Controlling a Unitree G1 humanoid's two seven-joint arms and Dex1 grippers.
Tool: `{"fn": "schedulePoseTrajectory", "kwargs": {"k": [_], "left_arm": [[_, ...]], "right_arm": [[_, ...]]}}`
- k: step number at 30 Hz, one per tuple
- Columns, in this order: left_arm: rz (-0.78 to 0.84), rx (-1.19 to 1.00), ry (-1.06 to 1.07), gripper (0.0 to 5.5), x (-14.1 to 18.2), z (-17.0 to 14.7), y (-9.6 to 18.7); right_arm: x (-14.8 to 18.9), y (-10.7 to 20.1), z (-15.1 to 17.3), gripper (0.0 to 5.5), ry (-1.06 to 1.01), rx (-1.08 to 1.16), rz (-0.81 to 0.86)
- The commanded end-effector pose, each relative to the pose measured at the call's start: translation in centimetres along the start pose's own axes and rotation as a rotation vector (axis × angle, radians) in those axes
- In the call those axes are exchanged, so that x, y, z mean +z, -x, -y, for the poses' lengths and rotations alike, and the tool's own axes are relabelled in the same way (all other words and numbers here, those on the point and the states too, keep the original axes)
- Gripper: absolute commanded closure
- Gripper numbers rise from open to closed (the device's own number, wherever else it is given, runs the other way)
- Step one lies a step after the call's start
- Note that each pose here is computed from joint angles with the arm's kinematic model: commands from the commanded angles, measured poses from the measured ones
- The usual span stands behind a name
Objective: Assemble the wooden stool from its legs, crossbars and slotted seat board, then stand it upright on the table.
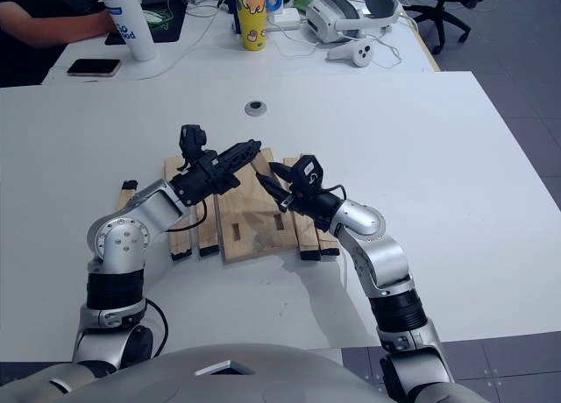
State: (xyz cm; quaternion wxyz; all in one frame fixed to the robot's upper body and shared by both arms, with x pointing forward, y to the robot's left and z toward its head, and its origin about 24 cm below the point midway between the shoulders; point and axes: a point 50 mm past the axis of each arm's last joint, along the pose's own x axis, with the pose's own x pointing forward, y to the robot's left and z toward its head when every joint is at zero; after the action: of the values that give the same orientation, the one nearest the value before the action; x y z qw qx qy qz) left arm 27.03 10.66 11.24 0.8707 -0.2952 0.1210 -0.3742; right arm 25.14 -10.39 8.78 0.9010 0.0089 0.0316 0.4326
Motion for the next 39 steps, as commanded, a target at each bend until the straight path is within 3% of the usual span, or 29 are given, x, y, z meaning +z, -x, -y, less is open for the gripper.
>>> {"fn": "schedulePoseTrajectory", "kwargs": {"k": [1,3,4,7,12,17,25,32,39], "left_arm": [[0.033,0.03,-0.003,4.99,0.2,-0.3,0.2],[0.069,0.057,-0.001,5.02,0.7,-0.6,0.2],[0.092,0.074,0.0,5.03,0.9,-0.7,0.3],[0.176,0.144,-0.01,5.07,1.9,-1.0,0.7],[0.27,0.237,-0.064,5.07,3.5,-0.7,1.8],[0.413,0.416,-0.136,5.07,5.7,0.4,4.6],[0.408,0.666,-0.054,5.07,3.0,-1.4,7.8],[0.392,0.768,0.005,5.07,0.4,-2.5,8.4],[0.43,0.828,-0.013,5.07,0.3,-3.0,9.2]], "right_arm": [[0.4,-0.1,0.8,4.2,0.019,-0.068,0.008],[0.3,0.0,1.0,4.2,0.033,-0.084,0.006],[0.3,0.1,1.0,3.84,0.038,-0.089,0.003],[0.1,0.3,1.2,3.45,0.056,-0.105,-0.012],[-0.1,1.0,1.7,3.41,0.053,-0.165,-0.014],[-1.0,2.1,2.9,3.41,0.058,-0.287,-0.05],[-1.7,2.6,3.5,3.41,0.053,-0.346,-0.077],[-1.6,2.2,4.0,3.41,0.06,-0.321,-0.083],[-1.7,2.1,4.0,3.41,0.055,-0.305,-0.087]]}}
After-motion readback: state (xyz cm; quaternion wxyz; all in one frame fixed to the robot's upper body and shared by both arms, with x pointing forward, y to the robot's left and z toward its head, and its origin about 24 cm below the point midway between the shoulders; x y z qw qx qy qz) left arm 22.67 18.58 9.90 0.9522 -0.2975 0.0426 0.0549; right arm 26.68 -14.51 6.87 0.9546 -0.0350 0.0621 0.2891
